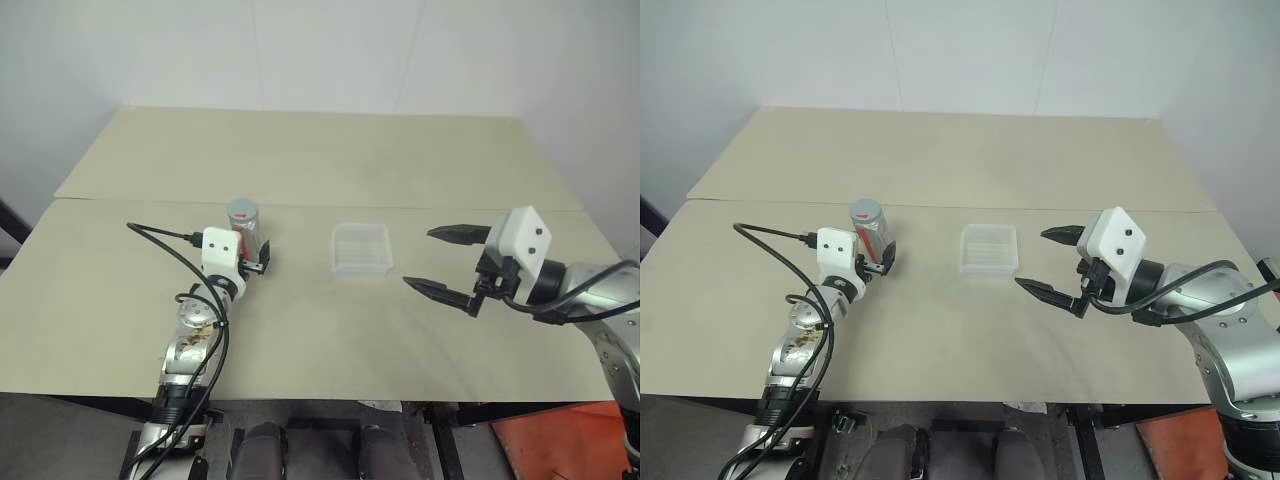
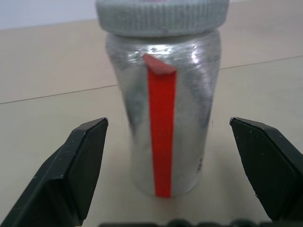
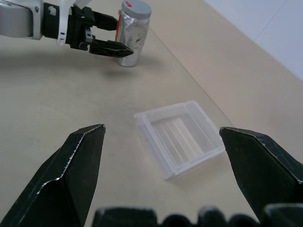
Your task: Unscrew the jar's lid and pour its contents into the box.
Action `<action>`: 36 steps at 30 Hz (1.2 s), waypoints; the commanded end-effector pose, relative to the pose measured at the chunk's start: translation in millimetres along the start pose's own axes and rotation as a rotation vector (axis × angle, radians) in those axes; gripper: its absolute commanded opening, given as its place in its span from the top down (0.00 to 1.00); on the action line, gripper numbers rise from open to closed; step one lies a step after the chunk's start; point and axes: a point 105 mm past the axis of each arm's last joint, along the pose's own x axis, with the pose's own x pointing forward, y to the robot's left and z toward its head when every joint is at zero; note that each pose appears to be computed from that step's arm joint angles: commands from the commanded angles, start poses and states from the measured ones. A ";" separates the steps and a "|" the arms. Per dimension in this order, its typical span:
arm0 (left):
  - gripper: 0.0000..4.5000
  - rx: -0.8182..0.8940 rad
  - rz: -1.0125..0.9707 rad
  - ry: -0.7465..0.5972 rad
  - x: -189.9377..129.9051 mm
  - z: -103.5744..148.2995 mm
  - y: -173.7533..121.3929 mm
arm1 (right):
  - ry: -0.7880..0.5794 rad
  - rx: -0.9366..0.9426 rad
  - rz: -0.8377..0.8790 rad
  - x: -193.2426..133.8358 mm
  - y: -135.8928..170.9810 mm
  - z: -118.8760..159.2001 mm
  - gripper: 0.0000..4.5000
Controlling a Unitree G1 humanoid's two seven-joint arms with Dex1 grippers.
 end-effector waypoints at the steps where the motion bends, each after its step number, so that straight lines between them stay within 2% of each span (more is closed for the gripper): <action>1: 0.01 0.014 0.012 -0.050 8.2 13.3 0.3 | -0.028 -0.029 -0.002 -3.3 -1.2 11.3 0.00; 13: 0.01 -0.010 0.004 -0.070 27.0 15.8 -4.6 | -0.011 -0.029 0.054 -5.4 1.9 9.0 0.00; 16: 0.14 -0.007 -0.003 -0.073 28.8 16.7 -6.2 | -0.011 -0.030 0.056 -5.9 3.5 9.5 0.00; 21: 0.50 0.000 -0.010 -0.066 22.5 15.5 -5.6 | -0.018 -0.038 0.059 -7.9 6.3 12.4 0.00; 22: 0.56 0.006 -0.010 -0.064 20.0 15.3 -4.1 | -0.019 -0.039 0.060 -7.9 6.9 12.8 0.00; 23: 0.56 0.013 -0.011 -0.061 17.3 15.6 -2.7 | -0.022 -0.041 0.062 -7.7 7.9 13.4 0.00; 29: 0.56 0.052 -0.287 -0.056 -10.3 44.6 -9.9 | -0.078 -0.040 0.092 -0.7 12.4 22.8 0.00; 33: 0.56 0.029 -0.632 -0.049 -36.2 74.9 -18.9 | -0.166 -0.014 0.133 14.3 12.5 38.2 0.00; 36: 0.56 0.024 -0.847 -0.037 -53.0 86.5 -24.6 | -0.251 0.029 0.176 27.3 13.3 53.1 0.00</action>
